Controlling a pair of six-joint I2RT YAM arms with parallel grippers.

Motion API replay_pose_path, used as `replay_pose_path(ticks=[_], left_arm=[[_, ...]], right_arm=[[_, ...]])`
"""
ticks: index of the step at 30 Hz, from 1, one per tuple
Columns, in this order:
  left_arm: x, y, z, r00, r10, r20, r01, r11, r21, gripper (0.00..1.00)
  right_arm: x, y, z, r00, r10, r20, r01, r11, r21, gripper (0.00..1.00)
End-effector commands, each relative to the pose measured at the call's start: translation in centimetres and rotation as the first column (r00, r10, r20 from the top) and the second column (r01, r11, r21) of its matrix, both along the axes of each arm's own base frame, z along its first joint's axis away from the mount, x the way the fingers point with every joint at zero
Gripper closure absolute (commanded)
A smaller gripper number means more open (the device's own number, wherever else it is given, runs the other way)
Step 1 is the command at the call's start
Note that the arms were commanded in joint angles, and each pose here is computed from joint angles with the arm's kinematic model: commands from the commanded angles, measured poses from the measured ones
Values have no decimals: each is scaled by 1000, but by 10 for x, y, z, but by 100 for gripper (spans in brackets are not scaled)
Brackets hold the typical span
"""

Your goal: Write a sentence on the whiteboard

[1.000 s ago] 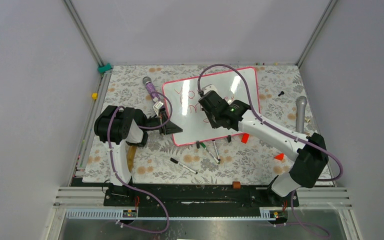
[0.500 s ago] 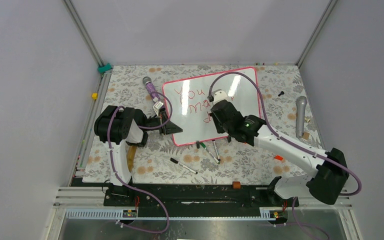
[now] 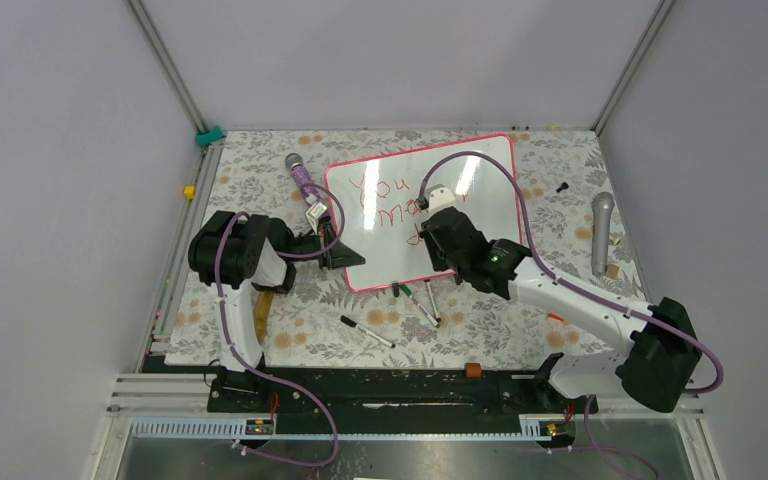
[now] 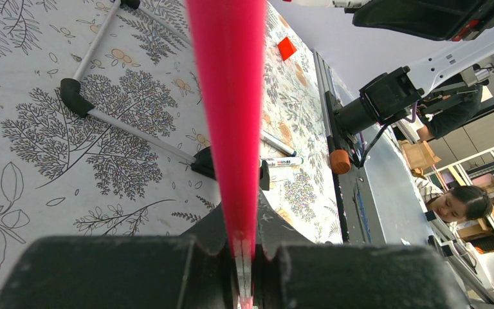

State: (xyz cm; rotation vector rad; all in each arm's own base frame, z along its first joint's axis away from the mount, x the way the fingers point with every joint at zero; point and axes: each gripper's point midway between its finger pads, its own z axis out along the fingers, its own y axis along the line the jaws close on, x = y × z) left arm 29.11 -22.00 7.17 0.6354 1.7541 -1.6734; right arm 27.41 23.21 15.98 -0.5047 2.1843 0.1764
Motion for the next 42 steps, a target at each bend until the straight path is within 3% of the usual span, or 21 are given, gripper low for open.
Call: replay_pose_path(ticks=[1, 7, 42], left_arm=[[-13, -6, -21, 999, -45, -14, 45, 999, 19, 100], [-13, -5, -21, 999, -41, -15, 41, 999, 20, 100], [-13, -6, -21, 999, -44, -15, 44, 999, 19, 100]], right_arm=[[11, 2, 11, 999, -36, 29, 36, 999, 19, 100], [14, -4, 8, 998, -62, 28, 63, 998, -30, 100], [14, 9, -5, 996, -82, -18, 82, 997, 2, 100]])
